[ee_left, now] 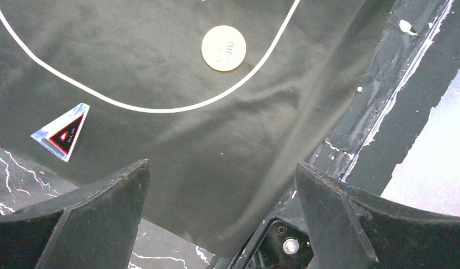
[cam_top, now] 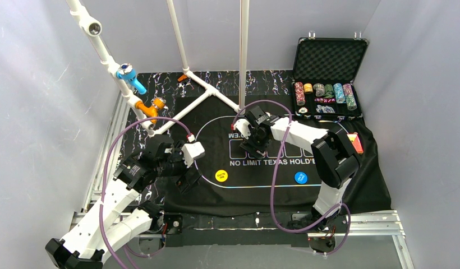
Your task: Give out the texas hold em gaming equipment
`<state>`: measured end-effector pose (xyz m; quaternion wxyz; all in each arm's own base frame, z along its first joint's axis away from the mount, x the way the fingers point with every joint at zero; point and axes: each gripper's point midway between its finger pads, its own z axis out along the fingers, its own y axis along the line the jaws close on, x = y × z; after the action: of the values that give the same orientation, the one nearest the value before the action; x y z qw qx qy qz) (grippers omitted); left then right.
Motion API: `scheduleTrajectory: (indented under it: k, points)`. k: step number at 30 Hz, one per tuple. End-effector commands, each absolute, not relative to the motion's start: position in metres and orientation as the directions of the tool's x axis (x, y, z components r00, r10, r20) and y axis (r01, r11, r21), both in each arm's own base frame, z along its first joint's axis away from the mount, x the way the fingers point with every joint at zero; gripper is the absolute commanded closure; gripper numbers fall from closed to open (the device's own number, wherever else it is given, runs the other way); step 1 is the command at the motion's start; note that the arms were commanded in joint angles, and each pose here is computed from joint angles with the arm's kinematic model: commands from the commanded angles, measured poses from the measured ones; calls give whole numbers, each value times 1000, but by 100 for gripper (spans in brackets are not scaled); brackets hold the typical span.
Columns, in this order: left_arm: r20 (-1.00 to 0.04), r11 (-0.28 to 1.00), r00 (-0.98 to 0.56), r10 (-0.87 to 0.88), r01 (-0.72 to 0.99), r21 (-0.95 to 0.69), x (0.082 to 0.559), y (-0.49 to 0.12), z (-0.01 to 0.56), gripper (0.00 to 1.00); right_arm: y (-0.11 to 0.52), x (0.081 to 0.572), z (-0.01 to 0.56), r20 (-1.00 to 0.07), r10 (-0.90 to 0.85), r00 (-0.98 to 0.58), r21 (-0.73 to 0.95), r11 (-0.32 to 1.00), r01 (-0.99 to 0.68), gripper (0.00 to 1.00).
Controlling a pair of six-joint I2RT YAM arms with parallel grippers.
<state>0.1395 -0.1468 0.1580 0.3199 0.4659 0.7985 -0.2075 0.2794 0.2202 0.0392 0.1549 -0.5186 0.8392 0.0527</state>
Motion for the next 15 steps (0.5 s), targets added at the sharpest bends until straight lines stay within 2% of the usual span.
scheduleTrajectory:
  k: [1, 9, 15]
  points:
    - [-702, 481, -364, 613, 876, -34, 137, -144, 156, 1, 228, 296, 42, -341, -845, -413, -121, 475, -872, 24]
    - [-698, 481, -364, 617, 876, -32, 137, -144, 154, 1, 225, 296, 31, -310, -853, -419, -123, 473, -872, 32]
    - [-699, 480, -364, 616, 876, -34, 137, -144, 154, 1, 223, 291, 38, -313, -854, -415, -112, 468, -877, 48]
